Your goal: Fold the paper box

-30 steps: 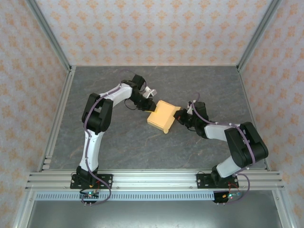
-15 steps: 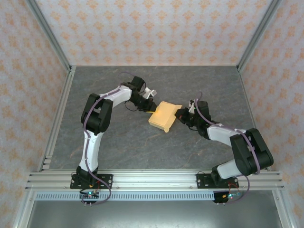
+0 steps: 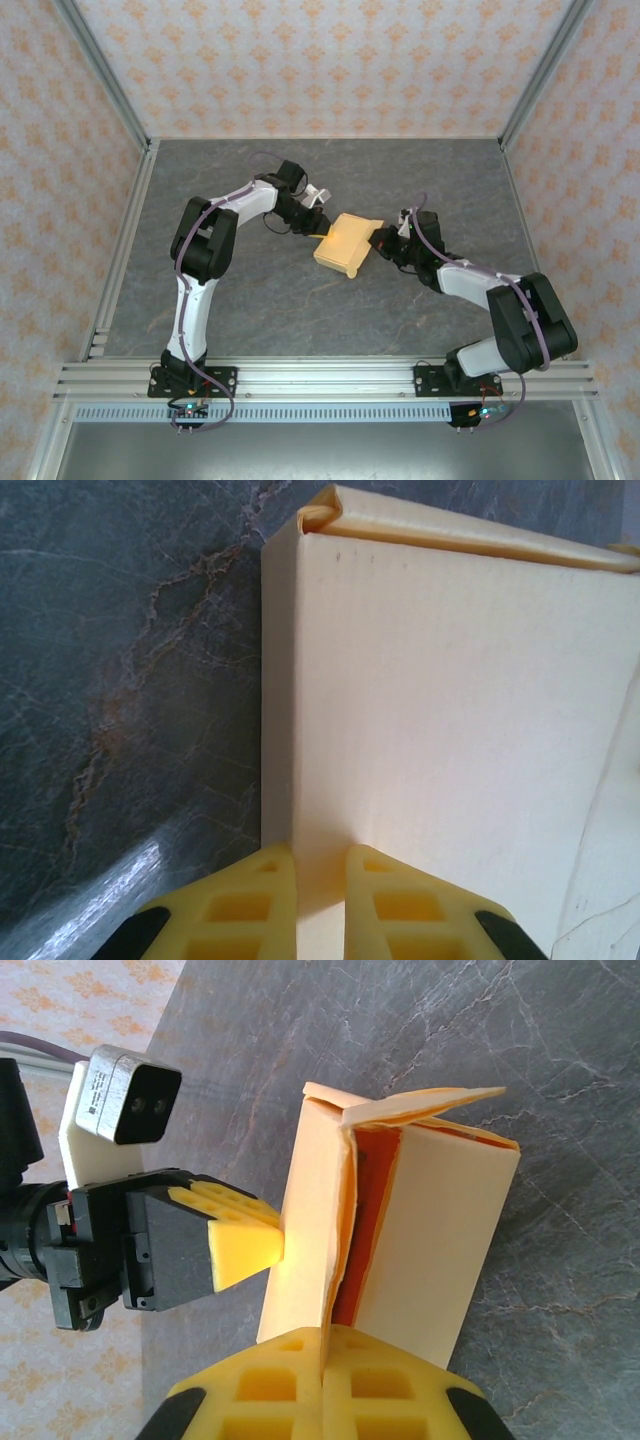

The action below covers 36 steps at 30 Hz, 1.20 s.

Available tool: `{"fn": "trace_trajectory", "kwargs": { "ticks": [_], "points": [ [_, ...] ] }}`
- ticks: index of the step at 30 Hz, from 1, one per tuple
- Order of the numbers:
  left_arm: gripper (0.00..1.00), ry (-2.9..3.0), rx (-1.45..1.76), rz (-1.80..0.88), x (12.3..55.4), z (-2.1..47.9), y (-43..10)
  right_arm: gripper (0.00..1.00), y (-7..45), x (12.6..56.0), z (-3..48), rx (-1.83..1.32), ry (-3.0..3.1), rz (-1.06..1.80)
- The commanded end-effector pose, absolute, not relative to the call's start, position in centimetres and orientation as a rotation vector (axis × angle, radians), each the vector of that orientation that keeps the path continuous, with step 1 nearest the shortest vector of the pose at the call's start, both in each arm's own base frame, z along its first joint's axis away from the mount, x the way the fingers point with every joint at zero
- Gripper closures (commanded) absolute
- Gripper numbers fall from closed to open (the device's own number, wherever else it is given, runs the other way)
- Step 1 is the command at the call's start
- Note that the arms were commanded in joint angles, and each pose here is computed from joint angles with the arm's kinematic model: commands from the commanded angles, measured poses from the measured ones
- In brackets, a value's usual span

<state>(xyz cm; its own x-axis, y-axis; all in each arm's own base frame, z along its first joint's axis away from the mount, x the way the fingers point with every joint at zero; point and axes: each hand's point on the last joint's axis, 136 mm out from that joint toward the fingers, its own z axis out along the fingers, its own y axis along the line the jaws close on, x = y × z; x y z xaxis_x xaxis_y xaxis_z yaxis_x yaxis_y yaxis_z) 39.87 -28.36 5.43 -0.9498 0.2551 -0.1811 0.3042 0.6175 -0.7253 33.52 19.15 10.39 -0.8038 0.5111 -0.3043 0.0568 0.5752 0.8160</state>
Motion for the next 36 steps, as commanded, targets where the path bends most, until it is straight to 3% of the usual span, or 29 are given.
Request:
{"fn": "trace_trajectory", "kwargs": {
  "ticks": [1,36],
  "points": [
    [0.86,2.813,0.533,-1.275,38.3,4.7,-30.0,1.00,20.1,35.2,15.4,0.342,2.143,1.212],
    [0.79,2.841,0.524,-1.269,38.8,3.7,-30.2,1.00,20.0,36.2,14.9,0.390,2.183,1.169]
  ]
}}
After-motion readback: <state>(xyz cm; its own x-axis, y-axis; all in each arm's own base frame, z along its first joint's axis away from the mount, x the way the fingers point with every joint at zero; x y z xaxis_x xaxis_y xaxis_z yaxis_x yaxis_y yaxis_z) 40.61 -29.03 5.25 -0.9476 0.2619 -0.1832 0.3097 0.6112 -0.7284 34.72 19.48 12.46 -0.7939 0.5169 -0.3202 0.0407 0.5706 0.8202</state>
